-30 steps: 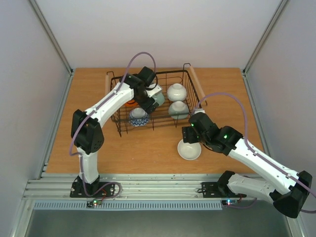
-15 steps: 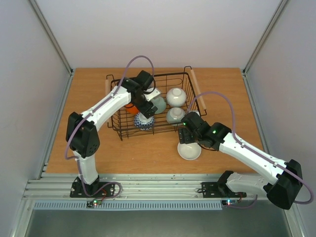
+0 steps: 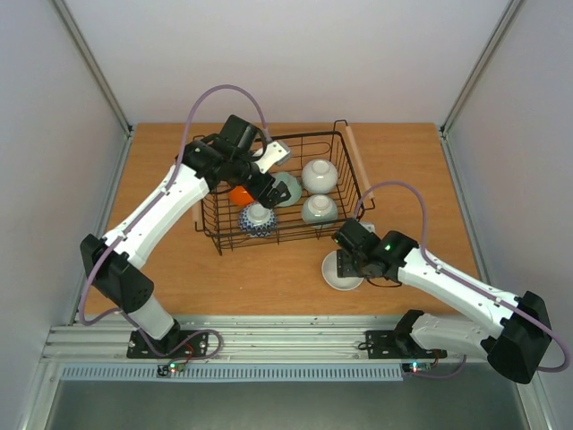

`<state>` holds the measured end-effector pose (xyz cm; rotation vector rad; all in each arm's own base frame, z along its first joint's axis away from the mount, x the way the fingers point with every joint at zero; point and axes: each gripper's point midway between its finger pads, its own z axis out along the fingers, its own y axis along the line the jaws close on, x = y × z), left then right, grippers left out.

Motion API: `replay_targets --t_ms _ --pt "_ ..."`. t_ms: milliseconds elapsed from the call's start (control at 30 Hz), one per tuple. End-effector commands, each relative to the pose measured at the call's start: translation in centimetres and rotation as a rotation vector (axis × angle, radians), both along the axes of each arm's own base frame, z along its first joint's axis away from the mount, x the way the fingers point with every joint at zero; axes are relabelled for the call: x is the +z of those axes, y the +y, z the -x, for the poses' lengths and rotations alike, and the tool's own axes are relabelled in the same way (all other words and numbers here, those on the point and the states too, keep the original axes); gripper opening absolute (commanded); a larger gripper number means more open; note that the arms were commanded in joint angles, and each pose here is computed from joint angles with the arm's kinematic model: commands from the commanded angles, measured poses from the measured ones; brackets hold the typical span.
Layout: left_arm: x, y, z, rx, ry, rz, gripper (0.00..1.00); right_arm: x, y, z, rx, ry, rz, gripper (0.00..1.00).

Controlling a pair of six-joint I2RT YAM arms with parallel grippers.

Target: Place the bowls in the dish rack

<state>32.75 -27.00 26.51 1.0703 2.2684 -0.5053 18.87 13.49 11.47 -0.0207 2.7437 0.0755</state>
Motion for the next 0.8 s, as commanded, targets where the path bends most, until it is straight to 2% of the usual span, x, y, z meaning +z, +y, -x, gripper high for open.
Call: replay_targets --t_ms 0,267,567,633,767 --pt "0.3 -1.3 1.1 -0.056 0.04 0.088 0.99 -1.1 -2.0 1.8 -0.106 0.058 0.055 0.73" --pt "0.1 -1.9 2.2 -0.107 0.075 0.125 0.99 -3.0 -2.9 2.9 -0.186 0.096 0.082 0.65" --pt "0.0 -2.2 2.6 -0.126 0.084 0.128 0.99 -5.2 -2.3 2.7 -0.181 0.111 0.094 0.47" --pt "-0.2 -2.2 2.8 -0.131 0.087 0.122 0.99 -5.4 -2.2 2.5 -0.181 0.103 0.093 0.41" --pt "-0.6 -2.5 3.0 -0.143 0.081 0.104 0.99 -5.9 -2.3 2.3 -0.18 0.096 0.104 0.22"
